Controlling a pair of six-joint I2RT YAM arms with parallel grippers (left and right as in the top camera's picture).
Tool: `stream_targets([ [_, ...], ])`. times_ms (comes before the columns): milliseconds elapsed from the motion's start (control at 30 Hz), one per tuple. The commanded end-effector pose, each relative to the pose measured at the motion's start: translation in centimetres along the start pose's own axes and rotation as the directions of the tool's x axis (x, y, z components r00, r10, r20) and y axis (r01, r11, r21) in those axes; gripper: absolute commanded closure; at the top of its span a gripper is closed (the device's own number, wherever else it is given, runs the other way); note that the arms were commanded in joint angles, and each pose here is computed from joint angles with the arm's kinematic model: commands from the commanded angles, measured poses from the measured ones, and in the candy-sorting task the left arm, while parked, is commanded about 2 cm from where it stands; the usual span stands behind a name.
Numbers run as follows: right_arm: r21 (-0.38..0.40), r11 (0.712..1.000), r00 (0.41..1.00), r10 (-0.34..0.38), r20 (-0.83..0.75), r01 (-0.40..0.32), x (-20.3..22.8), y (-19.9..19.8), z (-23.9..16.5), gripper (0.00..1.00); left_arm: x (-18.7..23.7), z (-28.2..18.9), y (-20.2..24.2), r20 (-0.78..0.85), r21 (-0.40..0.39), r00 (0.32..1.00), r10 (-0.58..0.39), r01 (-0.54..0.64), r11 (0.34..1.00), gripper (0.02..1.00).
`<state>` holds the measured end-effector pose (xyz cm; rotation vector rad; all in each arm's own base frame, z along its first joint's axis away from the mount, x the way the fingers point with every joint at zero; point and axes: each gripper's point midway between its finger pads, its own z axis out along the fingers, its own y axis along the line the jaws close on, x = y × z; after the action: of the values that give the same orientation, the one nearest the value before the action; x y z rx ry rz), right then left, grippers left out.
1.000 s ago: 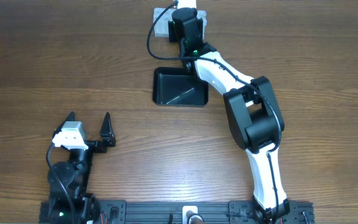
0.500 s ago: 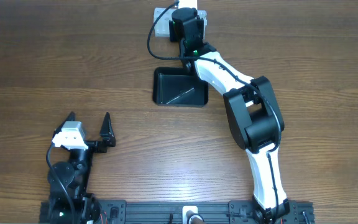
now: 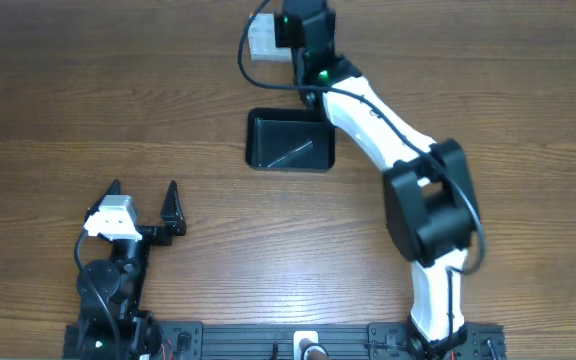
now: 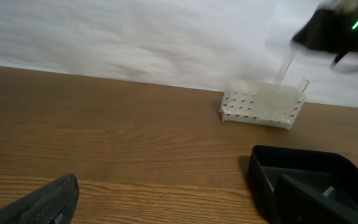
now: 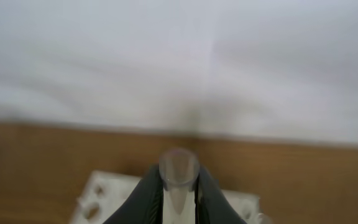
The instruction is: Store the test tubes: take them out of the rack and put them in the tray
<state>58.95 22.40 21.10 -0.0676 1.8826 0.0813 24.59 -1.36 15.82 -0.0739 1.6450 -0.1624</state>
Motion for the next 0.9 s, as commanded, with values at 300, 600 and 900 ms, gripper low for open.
stream_targets([
  [300,-0.008,0.994,0.982,0.111,-0.155,-0.113,-4.2,0.4,-10.2,0.866,0.2,0.0,0.0,-0.004,0.006,1.0,0.0,0.0,1.0,0.018],
  [600,-0.09,0.983,0.796,0.077,-0.6,-0.163,7.9,3.0,-12.3,0.893,0.2,0.0,0.0,-0.004,0.006,1.0,0.0,0.0,1.0,0.018],
  [900,-0.036,0.976,0.705,0.128,-0.697,-0.214,14.0,4.5,-10.0,0.882,0.2,0.0,0.0,-0.004,0.006,1.0,0.0,0.0,1.0,0.02],
])
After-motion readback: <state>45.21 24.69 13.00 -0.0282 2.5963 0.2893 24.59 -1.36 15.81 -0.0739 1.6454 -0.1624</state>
